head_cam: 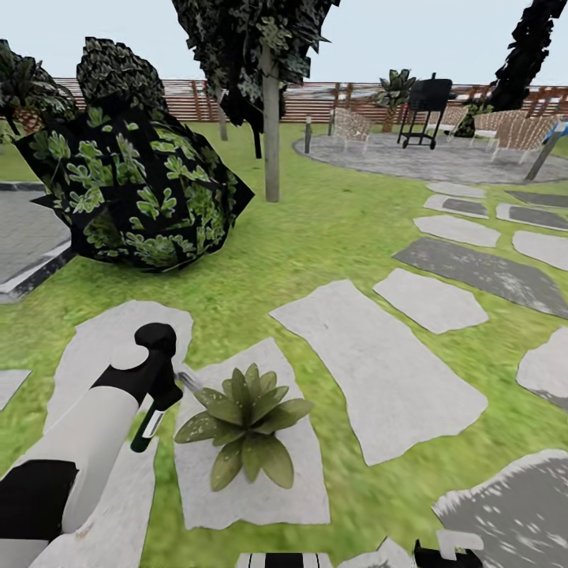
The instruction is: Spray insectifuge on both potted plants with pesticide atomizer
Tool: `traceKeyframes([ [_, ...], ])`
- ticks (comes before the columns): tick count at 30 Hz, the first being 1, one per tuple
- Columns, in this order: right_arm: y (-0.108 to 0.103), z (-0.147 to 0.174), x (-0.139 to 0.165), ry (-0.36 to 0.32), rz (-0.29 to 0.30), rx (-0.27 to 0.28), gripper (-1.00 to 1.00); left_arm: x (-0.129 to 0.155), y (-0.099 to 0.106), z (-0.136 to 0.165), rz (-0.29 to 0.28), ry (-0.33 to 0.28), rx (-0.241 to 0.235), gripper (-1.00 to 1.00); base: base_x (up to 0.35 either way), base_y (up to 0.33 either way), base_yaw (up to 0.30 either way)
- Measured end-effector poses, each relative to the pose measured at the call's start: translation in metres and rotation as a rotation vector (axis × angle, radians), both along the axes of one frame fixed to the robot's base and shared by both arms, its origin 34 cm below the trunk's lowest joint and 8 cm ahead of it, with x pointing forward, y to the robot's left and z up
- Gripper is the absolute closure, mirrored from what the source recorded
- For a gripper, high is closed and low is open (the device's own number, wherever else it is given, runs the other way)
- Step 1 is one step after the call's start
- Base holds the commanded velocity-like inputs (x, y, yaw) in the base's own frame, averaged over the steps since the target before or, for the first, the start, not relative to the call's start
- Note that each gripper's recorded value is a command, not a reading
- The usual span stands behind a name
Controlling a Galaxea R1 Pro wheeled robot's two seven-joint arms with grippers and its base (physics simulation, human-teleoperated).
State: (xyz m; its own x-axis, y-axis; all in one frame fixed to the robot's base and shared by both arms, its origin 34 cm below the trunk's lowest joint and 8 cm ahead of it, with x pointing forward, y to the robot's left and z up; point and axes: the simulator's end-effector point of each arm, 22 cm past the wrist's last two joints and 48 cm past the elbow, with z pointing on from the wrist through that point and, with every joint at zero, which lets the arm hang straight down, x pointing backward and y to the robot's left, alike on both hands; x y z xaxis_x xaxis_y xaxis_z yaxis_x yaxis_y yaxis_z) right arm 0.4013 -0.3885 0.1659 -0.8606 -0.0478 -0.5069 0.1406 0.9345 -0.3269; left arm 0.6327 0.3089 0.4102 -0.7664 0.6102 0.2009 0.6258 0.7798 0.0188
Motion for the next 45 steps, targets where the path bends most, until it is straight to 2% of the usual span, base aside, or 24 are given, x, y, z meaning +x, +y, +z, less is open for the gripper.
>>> traceKeyframes([
  [31,0.001,0.000,0.000,0.001,0.001,0.001,-1.00,0.000,0.002,0.000,0.000,0.000,0.003,1.00,-0.081,-0.273,0.004],
  [45,0.001,-0.001,0.000,0.001,0.001,0.002,-1.00,-0.004,0.016,-0.002,0.014,0.008,0.030,1.00,-0.158,-0.241,0.250],
])
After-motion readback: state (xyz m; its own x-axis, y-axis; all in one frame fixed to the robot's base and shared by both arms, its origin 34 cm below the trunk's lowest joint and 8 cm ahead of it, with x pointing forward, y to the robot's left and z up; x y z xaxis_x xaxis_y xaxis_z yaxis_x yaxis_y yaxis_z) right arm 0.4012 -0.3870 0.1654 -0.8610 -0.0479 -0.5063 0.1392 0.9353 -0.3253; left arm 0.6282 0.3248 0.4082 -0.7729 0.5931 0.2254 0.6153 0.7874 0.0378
